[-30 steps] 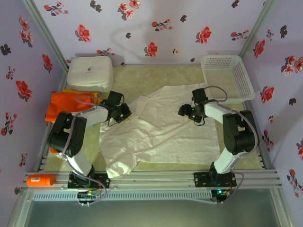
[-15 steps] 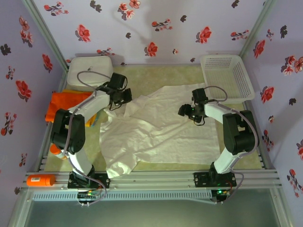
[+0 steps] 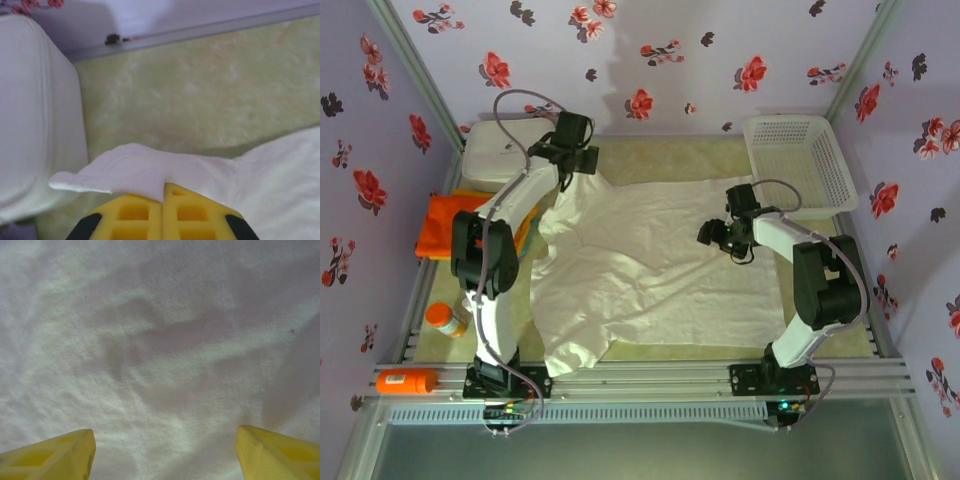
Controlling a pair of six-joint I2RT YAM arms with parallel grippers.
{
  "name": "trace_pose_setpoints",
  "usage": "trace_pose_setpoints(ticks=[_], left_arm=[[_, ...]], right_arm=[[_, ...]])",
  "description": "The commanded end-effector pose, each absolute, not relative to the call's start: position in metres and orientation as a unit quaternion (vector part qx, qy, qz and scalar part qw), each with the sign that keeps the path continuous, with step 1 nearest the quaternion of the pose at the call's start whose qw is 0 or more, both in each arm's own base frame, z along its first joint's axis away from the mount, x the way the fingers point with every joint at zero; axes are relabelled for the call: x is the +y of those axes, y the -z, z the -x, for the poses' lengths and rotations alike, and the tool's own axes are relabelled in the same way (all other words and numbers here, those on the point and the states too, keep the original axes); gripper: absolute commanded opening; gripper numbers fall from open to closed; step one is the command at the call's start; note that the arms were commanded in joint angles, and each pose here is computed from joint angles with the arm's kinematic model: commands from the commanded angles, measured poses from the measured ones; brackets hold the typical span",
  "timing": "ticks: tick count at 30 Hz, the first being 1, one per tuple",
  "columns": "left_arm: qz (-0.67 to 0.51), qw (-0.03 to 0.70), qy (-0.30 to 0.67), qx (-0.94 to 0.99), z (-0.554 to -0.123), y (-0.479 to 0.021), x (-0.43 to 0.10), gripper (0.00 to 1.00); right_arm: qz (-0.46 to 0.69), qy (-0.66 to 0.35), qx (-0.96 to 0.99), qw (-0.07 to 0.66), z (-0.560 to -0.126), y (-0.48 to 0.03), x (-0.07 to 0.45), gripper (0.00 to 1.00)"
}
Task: Fold and stack the t-shirts
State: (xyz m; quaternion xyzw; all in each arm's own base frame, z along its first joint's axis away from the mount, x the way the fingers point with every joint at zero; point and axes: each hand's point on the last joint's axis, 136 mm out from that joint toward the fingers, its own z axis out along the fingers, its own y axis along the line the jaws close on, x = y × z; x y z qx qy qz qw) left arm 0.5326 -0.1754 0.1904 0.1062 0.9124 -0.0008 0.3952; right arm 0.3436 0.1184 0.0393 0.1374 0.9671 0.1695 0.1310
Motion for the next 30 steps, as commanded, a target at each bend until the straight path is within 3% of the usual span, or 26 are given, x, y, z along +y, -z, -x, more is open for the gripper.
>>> trace_pose_setpoints(ticks=[1, 8, 10, 11, 12, 15, 16, 22, 30], left_arm=[[-0.139, 0.429, -0.05, 0.891, -0.568, -0.2, -0.163, 0.0], [-0.13, 0.456, -0.114, 0.873, -0.624, -0.193, -0.149, 0.01], [-0.131, 0.444, -0.142, 0.875, -0.633, -0.185, -0.143, 0.07], [-0.132, 0.437, -0.149, 0.877, -0.634, -0.181, -0.143, 0.14], [-0.131, 0.43, -0.154, 0.88, -0.635, -0.177, -0.141, 0.28], [-0.104, 0.418, -0.185, 0.884, -0.631, -0.171, -0.125, 0.76], [-0.091, 0.412, -0.186, 0.887, -0.628, -0.169, -0.12, 0.83], [-0.04, 0.386, -0.15, 0.909, -0.593, -0.193, -0.111, 0.93], [0.023, 0.333, -0.045, 0.942, -0.509, -0.216, -0.117, 0.92]], right_arm=[[-0.131, -0.166, 0.967, 0.139, -0.344, -0.052, 0.119, 0.74], [-0.132, -0.163, 0.969, 0.132, -0.34, -0.05, 0.117, 0.74], [-0.133, -0.163, 0.969, 0.132, -0.339, -0.051, 0.117, 0.74], [-0.133, -0.163, 0.969, 0.132, -0.338, -0.051, 0.117, 0.74], [-0.133, -0.163, 0.969, 0.131, -0.337, -0.05, 0.117, 0.74], [-0.134, -0.161, 0.969, 0.131, -0.334, -0.05, 0.115, 0.74], [-0.135, -0.163, 0.969, 0.13, -0.332, -0.051, 0.115, 0.74], [-0.142, -0.172, 0.964, 0.143, -0.315, -0.061, 0.113, 0.77], [-0.153, -0.157, 0.961, 0.168, -0.285, -0.078, 0.097, 0.87]])
